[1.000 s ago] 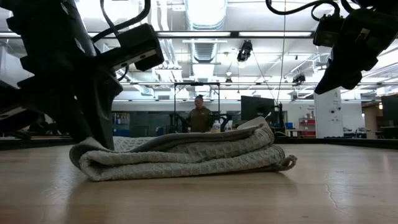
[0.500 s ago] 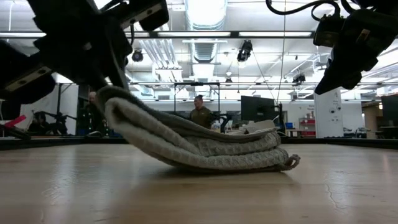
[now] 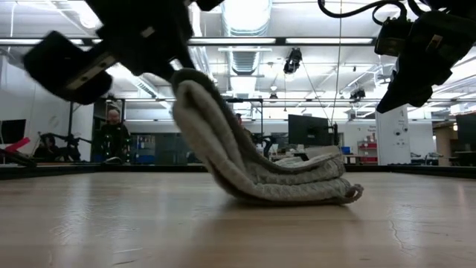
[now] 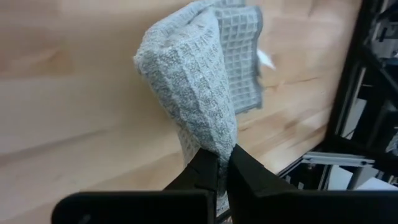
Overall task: Fold microfiber towels
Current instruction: Fold the microfiber cloth on the table
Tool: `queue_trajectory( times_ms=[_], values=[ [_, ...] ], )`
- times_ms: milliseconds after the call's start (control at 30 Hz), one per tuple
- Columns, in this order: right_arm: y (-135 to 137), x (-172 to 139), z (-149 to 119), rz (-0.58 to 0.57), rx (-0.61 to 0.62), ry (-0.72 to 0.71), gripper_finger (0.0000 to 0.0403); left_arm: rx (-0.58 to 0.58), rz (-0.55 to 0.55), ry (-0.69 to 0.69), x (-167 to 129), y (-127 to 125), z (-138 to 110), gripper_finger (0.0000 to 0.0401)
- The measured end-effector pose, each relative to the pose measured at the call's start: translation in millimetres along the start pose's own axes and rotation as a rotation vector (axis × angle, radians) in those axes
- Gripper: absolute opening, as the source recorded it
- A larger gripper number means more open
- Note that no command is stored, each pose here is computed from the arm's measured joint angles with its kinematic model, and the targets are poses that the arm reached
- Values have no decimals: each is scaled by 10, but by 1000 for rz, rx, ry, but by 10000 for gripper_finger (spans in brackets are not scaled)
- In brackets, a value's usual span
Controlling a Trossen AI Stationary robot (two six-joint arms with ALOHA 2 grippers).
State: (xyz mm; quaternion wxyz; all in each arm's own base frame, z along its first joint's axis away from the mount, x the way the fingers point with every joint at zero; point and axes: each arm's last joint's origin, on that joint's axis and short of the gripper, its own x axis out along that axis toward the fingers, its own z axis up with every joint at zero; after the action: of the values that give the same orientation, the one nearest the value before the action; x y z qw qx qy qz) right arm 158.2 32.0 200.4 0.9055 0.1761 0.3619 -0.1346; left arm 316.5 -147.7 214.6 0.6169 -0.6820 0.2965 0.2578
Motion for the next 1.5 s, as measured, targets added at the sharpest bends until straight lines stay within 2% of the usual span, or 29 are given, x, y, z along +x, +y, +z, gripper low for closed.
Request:
queue_trajectory(
  times_ms=[167, 567, 900, 1167, 1500],
  values=[
    [0, 0, 0, 0, 1, 0, 38, 18, -18, -23, 12, -102, 126, 12],
    [0, 1, 0, 0, 0, -1, 38, 21, 30, 86, 53, -159, 305, 12],
    [-12, 9, -8, -22, -1, -11, 38, 15, 330, 162, -27, 46, 300, 12],
    [-13, 11, -12, -23, 1, -10, 38, 18, 406, 188, -178, 84, 281, 12],
    [-12, 12, -10, -21, 2, -14, 38, -11, 560, 131, -601, 145, 344, 12]
  ],
)
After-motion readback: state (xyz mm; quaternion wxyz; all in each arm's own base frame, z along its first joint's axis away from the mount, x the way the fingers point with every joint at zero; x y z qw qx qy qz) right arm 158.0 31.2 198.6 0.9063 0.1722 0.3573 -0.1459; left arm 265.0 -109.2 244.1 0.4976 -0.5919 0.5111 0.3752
